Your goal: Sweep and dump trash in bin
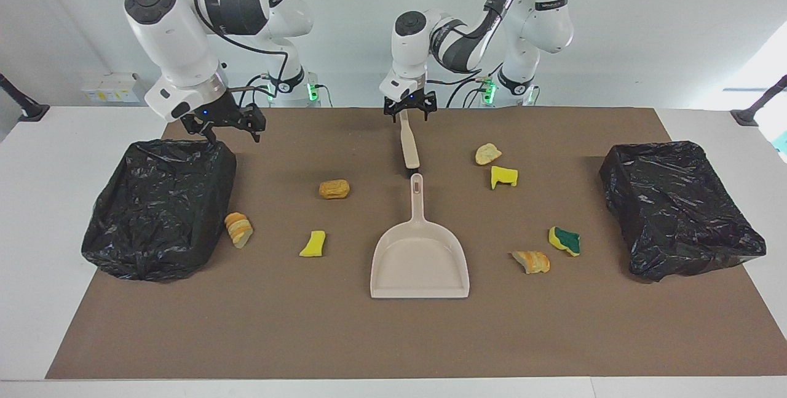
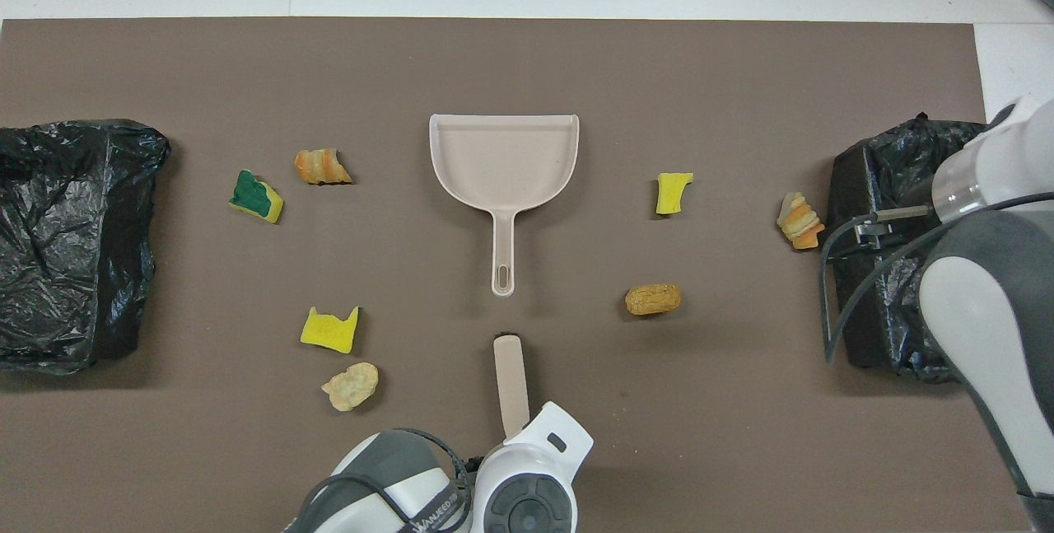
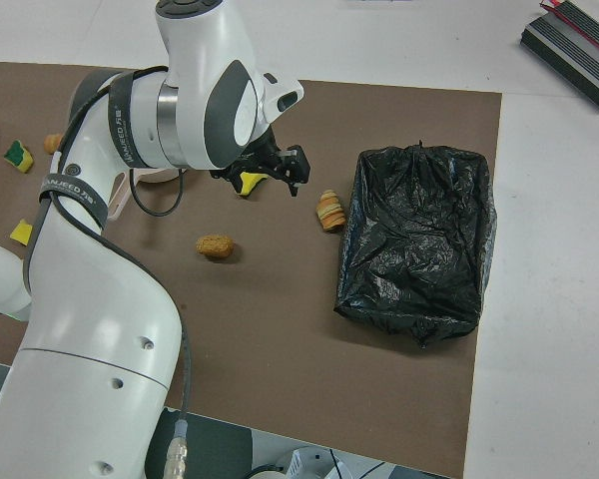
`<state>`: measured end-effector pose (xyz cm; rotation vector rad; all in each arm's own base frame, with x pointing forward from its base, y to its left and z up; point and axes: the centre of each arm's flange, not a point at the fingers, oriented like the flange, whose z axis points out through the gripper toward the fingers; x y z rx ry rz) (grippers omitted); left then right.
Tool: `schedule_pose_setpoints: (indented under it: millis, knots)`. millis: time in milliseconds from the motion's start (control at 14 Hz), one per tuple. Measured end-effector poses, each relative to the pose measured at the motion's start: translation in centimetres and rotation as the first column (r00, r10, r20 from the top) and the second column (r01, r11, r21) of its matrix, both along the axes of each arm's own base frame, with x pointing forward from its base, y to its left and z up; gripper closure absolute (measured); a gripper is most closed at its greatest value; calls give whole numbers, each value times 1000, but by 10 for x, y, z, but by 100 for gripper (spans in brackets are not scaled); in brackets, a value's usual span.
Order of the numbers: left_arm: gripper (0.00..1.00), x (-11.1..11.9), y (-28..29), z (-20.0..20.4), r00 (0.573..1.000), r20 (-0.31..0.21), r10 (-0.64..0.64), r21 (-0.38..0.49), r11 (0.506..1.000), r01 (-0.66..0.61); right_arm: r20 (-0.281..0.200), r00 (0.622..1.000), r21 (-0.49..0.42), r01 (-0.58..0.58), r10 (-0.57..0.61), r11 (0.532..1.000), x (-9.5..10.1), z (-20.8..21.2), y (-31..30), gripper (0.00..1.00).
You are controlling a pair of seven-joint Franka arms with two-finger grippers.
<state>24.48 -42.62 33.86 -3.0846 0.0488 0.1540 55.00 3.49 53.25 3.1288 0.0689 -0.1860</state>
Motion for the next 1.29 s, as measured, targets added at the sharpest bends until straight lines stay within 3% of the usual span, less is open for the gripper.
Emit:
schedule_pose_setpoints:
  millis: [215, 501, 572, 715, 1287]
  knots:
    - [0, -17, -10, -14, 999, -34, 23, 10, 1000, -22, 1, 1000, -1, -1, 1, 1000, 6, -12, 13, 0]
    - [0, -16, -12, -12, 998, -31, 52, 7, 999, -52, -12, 1000, 9, 7, -6, 1000, 11, -23, 17, 0]
    - [7, -16, -12, -11, 998, -31, 53, 6, 999, -53, -11, 1000, 13, 7, -7, 1000, 11, -24, 18, 0]
    - [35, -14, -12, -9, 998, -29, 56, 1, 998, -56, -7, 1000, 14, 8, -8, 1000, 12, -25, 18, 0]
    - [46, -5, -11, 0, 997, -37, 72, 11, 997, -72, -10, 1000, 15, 8, -8, 1000, 12, -27, 18, 0]
